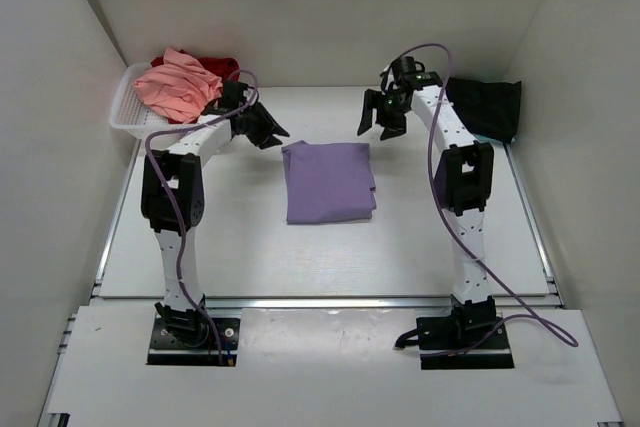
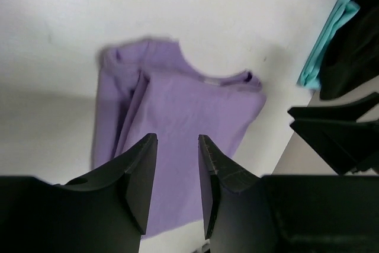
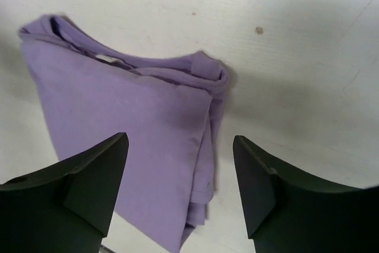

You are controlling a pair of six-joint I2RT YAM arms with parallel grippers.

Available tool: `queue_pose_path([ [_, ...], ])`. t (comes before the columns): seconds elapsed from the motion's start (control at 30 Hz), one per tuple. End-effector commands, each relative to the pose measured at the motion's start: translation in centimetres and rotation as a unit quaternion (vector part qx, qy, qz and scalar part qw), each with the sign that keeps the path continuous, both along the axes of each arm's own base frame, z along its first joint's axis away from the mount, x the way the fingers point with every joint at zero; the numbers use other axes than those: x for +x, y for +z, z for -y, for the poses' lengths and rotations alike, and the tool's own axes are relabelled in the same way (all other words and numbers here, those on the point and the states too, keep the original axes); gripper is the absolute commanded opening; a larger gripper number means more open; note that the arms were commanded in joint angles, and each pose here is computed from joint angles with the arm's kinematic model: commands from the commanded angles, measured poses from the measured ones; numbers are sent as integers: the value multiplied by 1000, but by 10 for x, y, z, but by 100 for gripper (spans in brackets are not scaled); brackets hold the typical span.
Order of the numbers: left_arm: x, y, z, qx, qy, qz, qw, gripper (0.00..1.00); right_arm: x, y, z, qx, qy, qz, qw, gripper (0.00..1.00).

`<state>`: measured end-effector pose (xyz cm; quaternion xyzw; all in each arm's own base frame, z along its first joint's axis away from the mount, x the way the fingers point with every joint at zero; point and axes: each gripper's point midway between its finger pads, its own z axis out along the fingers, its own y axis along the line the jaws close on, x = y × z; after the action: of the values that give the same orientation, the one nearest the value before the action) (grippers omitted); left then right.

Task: Fold and stack the t-shirts
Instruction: Fold the long partially folded tshirt into a neat square, then put the neatly folded tshirt into the corner of the board with the right arm

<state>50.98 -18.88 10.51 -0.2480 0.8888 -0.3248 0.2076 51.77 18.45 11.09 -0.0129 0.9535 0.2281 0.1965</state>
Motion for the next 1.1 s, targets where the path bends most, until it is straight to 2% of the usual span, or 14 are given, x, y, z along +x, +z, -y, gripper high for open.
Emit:
queue_pose_path([
  [0.0, -26, 35, 32, -35, -27, 40, 998, 45, -27, -6, 0, -29, 32, -10, 999, 70],
  [0.07, -47, 13, 40, -41, -33, 15, 998, 44, -29, 0, -2, -14, 20, 11, 1000, 72],
  [0.1, -57, 9, 47, -45, -43, 5, 998, 44, -44, -16, -2, -7, 19, -15, 1000, 73],
  [0.17, -68, -4, 52, -36, -54, -7, 998, 43, -50, -13, -1, 10, 10, 2, 1000, 74],
  [0.23, -78, -21, 54, -24, -63, -22, 997, 43, -71, -36, 3, 7, 7, -25, 1000, 76],
  [0.4, -88, -44, 43, -3, -60, -38, 997, 43, -96, -65, -11, 21, 18, -47, 999, 76],
  [0.73, -100, -66, 28, 17, -64, -56, 996, 41, -100, -92, -62, 84, 28, -86, 992, 75],
  [0.8, -105, -68, 28, 14, -65, -61, 996, 41, -101, -97, -65, 104, 29, -98, 989, 68],
  [0.83, -105, -68, 28, 14, -64, -60, 996, 41, -104, -101, -67, 110, 26, -110, 988, 51],
  [0.87, -105, -65, 26, 10, -63, -59, 996, 41, -104, -99, -68, 118, 25, -112, 986, 24],
  [0.9, -105, -65, 26, 9, -64, -56, 996, 41, -106, -103, -64, 117, 24, -115, 986, 8],
  [0.93, -105, -61, 24, 10, -61, -54, 997, 42, -103, -105, -57, 105, 14, -118, 987, 0],
  [0.97, -105, -57, 22, 10, -61, -51, 997, 41, -98, -97, -49, 89, 20, -100, 991, 0],
  [1.07, -101, -43, 15, 9, -56, -33, 998, 41, -72, -85, -11, -49, 21, -34, 998, 0],
])
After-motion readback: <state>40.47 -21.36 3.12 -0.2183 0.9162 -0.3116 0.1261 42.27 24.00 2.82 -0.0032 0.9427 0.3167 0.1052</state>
